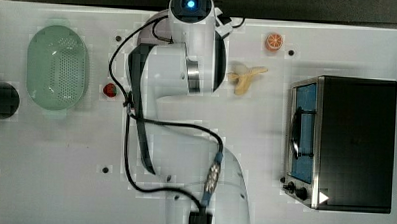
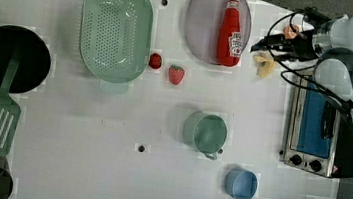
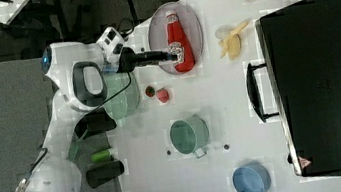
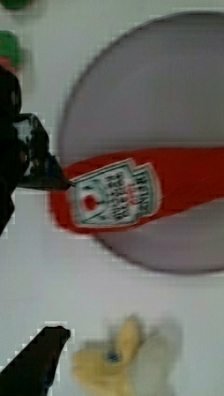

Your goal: Pick ketchup from plate and place it on table.

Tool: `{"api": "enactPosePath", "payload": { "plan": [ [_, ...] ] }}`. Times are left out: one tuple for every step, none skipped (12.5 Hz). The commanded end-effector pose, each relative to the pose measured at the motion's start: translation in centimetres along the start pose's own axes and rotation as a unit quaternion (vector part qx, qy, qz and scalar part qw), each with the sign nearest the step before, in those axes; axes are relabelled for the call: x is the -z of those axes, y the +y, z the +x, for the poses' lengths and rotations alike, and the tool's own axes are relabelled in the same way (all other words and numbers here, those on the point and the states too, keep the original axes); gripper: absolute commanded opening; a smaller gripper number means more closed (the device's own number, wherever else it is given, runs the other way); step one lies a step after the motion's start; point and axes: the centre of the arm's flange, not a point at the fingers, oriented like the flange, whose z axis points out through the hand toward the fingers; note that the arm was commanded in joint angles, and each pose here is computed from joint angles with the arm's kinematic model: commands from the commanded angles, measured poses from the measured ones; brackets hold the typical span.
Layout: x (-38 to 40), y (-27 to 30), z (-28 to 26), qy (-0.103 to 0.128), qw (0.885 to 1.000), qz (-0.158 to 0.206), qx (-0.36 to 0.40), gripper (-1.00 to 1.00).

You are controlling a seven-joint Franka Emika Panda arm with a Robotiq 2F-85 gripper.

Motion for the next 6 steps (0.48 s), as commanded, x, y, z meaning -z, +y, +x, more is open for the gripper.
{"api": "enactPosePath", "payload": {
  "plan": [
    [-0.9,-2.8,1.4,0.04,0.998,0.007,0.055,1.0],
    [-2.3,-3.0,1.7,0.041,0.998,0.01,0.055,1.0],
    [-3.7,-3.2,2.0,0.043,0.997,0.014,0.056,1.0],
    [-5.1,-3.4,2.2,0.043,0.997,0.017,0.056,1.0],
    [-6.3,-3.5,2.4,0.046,0.997,0.02,0.056,1.0],
    [-7.1,-3.7,2.7,0.052,0.997,0.023,0.056,1.0]
  ]
}}
